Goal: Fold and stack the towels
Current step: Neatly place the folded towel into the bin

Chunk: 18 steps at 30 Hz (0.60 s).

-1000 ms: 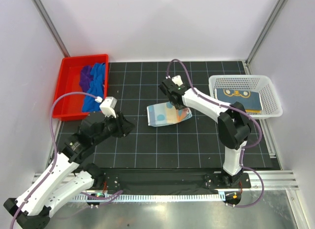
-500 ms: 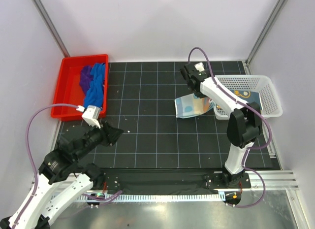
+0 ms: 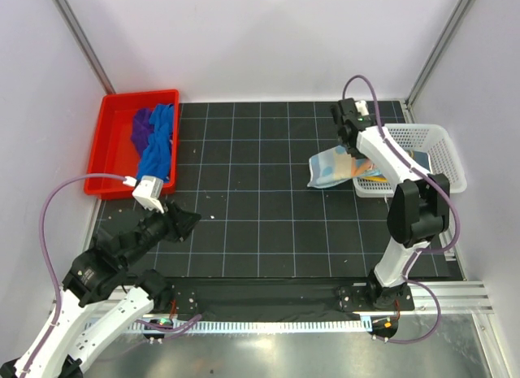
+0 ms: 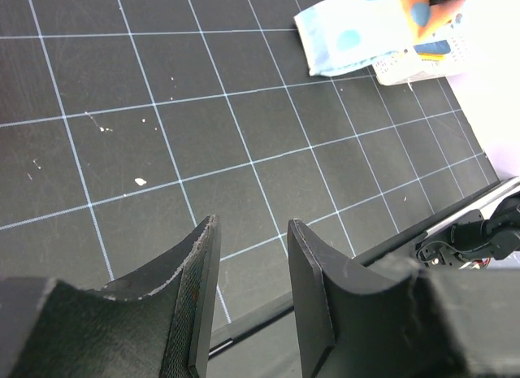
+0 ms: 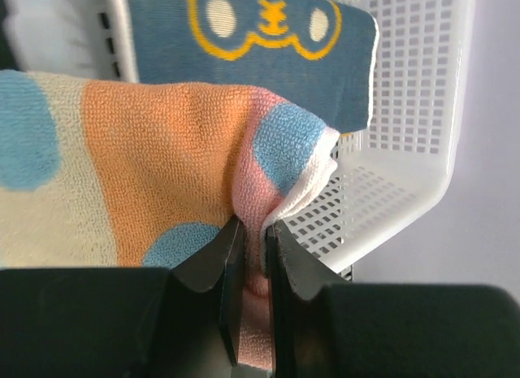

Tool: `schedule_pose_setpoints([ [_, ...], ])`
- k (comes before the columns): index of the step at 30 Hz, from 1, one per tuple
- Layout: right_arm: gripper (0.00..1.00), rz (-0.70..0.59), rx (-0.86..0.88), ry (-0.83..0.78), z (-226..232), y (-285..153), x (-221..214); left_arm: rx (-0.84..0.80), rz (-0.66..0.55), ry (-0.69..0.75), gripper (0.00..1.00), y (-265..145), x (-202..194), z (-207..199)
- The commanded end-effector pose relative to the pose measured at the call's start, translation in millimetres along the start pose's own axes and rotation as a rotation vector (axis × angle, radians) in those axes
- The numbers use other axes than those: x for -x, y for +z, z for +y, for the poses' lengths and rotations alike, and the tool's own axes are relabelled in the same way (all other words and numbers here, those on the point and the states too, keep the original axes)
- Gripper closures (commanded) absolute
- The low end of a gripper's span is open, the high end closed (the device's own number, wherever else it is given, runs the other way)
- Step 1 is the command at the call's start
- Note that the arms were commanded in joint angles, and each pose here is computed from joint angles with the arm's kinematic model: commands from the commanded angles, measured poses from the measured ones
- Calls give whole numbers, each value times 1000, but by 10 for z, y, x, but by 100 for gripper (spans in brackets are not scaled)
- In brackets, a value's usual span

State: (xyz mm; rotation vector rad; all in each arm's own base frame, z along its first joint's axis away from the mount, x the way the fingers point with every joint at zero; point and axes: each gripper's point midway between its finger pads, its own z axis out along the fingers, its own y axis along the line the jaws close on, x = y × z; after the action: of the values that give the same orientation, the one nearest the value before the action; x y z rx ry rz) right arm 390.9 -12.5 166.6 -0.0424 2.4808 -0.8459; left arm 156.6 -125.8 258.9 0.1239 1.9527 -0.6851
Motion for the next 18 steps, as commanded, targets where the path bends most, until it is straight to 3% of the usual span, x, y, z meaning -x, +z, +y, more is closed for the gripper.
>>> schedule_pose_setpoints([
  [1,99,-69,-16,96,-299,-7,146,-20,-15,26,58,-8,29,-26],
  [18,99,-167,-125,82,-633,685,15,-37,-19,32,61,-26,23,-47],
])
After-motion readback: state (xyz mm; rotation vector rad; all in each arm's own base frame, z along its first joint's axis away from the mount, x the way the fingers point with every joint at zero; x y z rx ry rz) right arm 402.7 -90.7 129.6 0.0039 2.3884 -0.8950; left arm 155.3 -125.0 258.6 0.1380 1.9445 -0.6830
